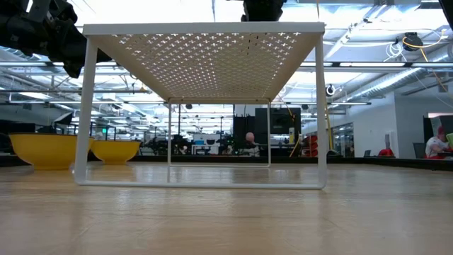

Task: Pick & Place Mini bowls
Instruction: Stack the top green bowl on the green bowl on the shelf, then stack the green bowl on the green bowl on the shelf

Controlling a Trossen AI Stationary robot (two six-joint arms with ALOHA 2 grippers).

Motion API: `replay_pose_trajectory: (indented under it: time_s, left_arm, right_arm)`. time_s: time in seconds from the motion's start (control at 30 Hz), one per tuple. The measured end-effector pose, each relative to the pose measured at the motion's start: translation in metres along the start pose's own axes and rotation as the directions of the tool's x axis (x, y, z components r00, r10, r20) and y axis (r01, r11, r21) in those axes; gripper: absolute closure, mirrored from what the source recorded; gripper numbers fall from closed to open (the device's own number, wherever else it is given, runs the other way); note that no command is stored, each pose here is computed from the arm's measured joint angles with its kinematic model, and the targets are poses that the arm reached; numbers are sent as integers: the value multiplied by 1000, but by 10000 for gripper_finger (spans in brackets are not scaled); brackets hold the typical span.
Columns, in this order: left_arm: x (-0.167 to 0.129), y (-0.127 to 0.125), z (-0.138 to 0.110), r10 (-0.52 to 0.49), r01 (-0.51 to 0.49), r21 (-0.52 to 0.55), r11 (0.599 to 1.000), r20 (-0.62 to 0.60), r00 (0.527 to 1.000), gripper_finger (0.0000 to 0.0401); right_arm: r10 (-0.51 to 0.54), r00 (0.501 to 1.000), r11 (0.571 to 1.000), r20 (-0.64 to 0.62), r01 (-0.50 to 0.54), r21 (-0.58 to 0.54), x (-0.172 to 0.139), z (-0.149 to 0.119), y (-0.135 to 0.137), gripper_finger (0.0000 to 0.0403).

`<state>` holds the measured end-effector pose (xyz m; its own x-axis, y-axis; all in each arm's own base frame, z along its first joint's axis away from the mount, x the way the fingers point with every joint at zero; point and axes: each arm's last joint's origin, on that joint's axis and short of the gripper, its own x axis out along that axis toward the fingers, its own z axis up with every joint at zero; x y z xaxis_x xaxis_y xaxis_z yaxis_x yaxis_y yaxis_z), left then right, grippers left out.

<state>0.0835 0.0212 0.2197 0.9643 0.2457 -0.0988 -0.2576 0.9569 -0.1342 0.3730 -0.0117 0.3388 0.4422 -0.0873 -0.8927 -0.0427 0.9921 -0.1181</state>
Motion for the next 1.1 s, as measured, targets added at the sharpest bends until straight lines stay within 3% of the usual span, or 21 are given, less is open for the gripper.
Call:
replay_pose_trajectory:
  time_s: [0.23, 0.6, 0.83, 1.1]
  left_arm:
    - [0, 0, 0, 0, 0, 0, 1000, 0, 1000, 313]
    - [0, 0, 0, 0, 0, 0, 1000, 0, 1000, 313]
    - [0, 0, 0, 0, 0, 0, 1000, 0, 1000, 313]
    - [0, 0, 0, -1, 1, 0, 1000, 0, 1000, 313]
  right_arm:
    - [-1, 1000, 1000, 1, 1, 1, 0, 0, 0, 353]
    - [-13, 999, 1000, 40, 13, 9, -10, 0, -1, 260]
    - [-78, 992, 997, 98, 76, 16, -43, -7, 2, 232]
    - [12, 987, 1000, 162, -15, 13, -87, -22, 39, 232]
